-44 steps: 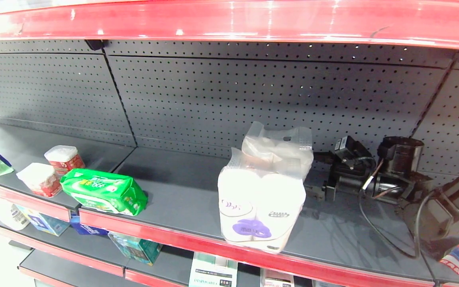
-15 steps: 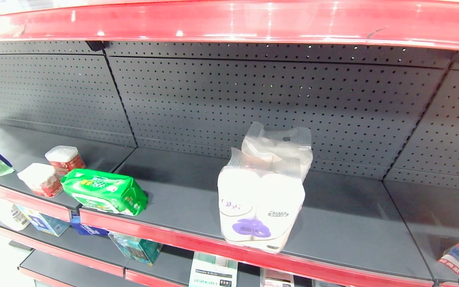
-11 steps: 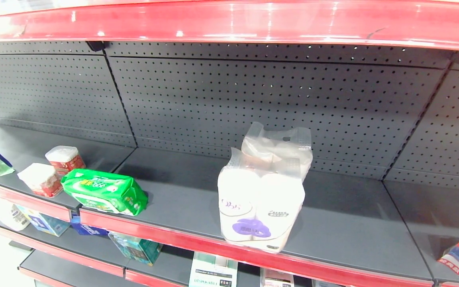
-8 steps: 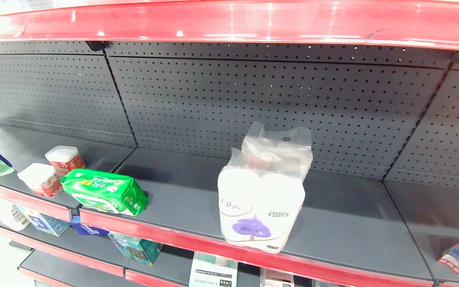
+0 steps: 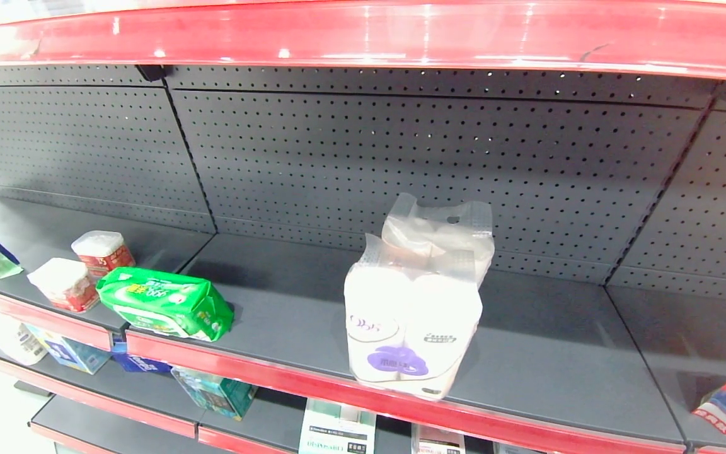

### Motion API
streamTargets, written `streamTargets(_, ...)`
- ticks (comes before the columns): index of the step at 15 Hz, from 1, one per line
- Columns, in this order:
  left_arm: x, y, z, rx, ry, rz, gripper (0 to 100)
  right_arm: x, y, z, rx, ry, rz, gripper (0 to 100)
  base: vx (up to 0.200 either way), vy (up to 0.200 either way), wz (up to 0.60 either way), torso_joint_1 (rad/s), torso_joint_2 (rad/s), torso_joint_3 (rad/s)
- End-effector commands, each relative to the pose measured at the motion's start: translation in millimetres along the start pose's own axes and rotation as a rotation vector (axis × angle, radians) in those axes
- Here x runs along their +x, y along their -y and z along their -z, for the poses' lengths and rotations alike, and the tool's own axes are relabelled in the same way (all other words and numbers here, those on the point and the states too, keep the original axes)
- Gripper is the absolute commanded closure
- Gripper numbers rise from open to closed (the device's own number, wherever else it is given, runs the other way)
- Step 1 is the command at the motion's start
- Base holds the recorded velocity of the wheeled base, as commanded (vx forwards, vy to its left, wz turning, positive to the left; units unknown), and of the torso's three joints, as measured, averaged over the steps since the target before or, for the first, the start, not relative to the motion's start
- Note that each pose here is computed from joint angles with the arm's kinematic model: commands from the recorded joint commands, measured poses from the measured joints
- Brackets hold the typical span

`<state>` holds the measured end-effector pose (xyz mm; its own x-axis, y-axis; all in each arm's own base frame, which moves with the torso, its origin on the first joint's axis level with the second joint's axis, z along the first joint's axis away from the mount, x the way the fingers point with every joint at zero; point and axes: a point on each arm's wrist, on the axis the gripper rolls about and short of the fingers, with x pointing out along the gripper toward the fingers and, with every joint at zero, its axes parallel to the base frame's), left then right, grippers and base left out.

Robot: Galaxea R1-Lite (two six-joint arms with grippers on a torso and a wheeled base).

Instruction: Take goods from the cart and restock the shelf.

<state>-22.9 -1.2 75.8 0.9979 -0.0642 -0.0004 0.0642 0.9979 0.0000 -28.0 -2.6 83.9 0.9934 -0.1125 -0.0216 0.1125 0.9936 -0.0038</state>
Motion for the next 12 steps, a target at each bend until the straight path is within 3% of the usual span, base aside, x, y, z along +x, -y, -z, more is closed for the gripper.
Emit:
streamTargets(1,0.0,0.0,0.0,0.000,0.000,0.000,0,0.6,-1.2,1.1,0.001,-0.004,-0.051,0,0.000,0.000,0.00,0.000,0.00,0.000)
streamTargets(4,0.0,0.0,0.0,0.000,0.000,0.000,0,5.2,-3.3,7.9,0.007,0.021,-0.120,0,0.000,0.000,0.00,0.000,0.00,0.000)
streamTargets(12,0.0,0.0,0.0,0.000,0.000,0.000,0,5.0,-3.1,8.0,-0.008,0.021,-0.113,0,0.000,0.000,0.00,0.000,0.00,0.000)
